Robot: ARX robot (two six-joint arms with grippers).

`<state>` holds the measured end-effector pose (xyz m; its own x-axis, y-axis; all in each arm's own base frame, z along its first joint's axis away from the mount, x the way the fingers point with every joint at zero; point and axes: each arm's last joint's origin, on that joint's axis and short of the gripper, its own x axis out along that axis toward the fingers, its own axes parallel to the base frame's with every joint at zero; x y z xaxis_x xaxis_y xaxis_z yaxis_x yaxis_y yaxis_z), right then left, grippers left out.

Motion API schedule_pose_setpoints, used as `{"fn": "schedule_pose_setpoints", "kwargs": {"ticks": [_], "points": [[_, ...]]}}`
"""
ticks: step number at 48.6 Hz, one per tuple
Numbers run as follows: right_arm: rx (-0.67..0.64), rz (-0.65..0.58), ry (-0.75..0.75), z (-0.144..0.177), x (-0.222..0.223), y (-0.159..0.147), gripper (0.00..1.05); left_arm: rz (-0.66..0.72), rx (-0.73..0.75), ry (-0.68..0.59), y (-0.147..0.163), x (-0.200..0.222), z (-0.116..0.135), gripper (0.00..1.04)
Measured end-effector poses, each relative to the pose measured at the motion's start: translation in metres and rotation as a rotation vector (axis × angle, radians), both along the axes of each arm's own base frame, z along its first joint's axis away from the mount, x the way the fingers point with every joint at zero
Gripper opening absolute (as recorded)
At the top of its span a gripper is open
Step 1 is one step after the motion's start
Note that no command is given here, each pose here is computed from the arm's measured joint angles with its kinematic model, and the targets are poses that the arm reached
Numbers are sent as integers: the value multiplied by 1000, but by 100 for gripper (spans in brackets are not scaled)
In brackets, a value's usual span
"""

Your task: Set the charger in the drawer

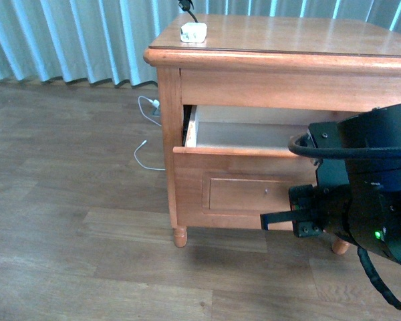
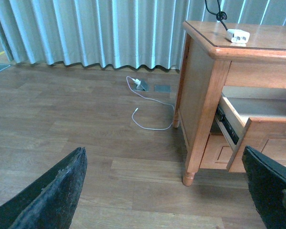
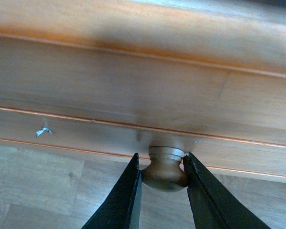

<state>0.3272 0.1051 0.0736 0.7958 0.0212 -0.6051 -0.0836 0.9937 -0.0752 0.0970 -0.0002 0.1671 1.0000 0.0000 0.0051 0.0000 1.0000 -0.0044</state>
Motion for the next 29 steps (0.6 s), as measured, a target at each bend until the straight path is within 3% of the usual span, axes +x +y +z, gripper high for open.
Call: {"fn": "schedule_pose_setpoints", "kwargs": {"ticks": [29], "points": [[7, 63, 71, 7, -49, -12, 22, 0, 0, 0, 0, 0, 0, 99]]}}
